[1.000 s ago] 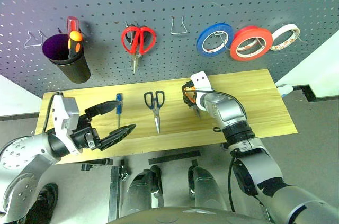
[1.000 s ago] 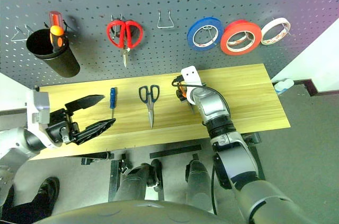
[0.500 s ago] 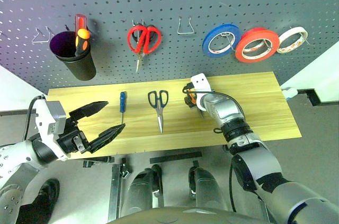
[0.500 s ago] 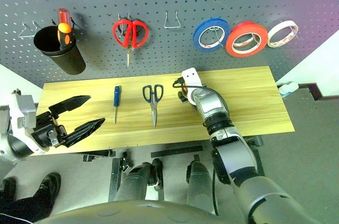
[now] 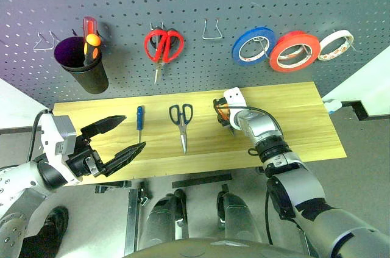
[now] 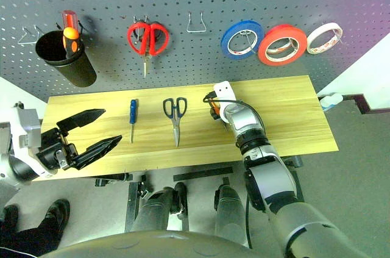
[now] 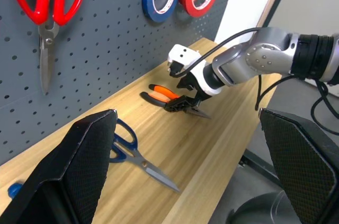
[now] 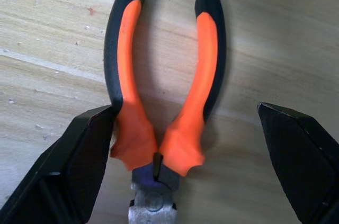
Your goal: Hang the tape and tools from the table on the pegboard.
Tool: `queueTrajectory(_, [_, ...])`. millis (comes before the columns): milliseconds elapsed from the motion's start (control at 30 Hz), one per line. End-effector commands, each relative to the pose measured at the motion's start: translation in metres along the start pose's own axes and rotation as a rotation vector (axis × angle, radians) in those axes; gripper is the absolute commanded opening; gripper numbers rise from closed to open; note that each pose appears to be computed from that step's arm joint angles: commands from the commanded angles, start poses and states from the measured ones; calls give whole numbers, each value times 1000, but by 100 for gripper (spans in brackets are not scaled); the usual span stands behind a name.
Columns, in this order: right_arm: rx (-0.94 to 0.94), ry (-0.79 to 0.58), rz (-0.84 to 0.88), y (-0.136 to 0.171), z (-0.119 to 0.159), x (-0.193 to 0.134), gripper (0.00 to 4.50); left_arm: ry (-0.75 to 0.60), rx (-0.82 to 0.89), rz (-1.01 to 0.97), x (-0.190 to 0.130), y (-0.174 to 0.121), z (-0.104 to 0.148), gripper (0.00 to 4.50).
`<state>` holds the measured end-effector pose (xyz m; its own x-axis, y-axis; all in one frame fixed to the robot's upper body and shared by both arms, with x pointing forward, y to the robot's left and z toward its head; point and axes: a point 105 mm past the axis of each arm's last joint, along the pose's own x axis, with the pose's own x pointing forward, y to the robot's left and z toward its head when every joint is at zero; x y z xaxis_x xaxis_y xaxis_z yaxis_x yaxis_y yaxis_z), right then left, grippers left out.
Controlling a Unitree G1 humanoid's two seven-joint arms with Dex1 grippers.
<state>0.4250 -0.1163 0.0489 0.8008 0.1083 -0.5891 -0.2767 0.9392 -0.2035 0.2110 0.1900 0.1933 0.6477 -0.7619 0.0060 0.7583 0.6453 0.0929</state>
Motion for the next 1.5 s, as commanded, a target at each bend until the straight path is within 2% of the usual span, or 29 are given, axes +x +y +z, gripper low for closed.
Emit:
queueTrajectory(33, [-14,-26,17,7,9,-4,447,-16,18,-20,3,-4,5,450])
queueTrajectory(400, [-15,25,-1,3,-2,-5,447,-16,18,-21,5,-4,5,450])
queueTrajectory(500, [-24,29,19,6,-3,-4,391,-17,19,-20,4,-3,5,450])
queueTrajectory(667, [-38,40,28,12,-6,-3,229,-19,22,-19,5,-3,6,450])
queueTrajectory(700, [-41,41,28,12,-7,-3,208,-19,22,-19,5,-3,6,450])
queueTrajectory(1067, [-84,41,14,9,-10,0,208,-21,24,-9,3,-2,8,450])
queueTrajectory(1133, [-61,26,46,11,-8,-2,208,-23,21,-10,4,-2,8,450])
queueTrajectory(1233, [27,10,184,23,-7,-7,208,-24,19,-10,4,-1,8,450])
queueTrajectory(1500, [14,-26,283,3,-13,-22,208,-18,18,-11,2,1,5,450])
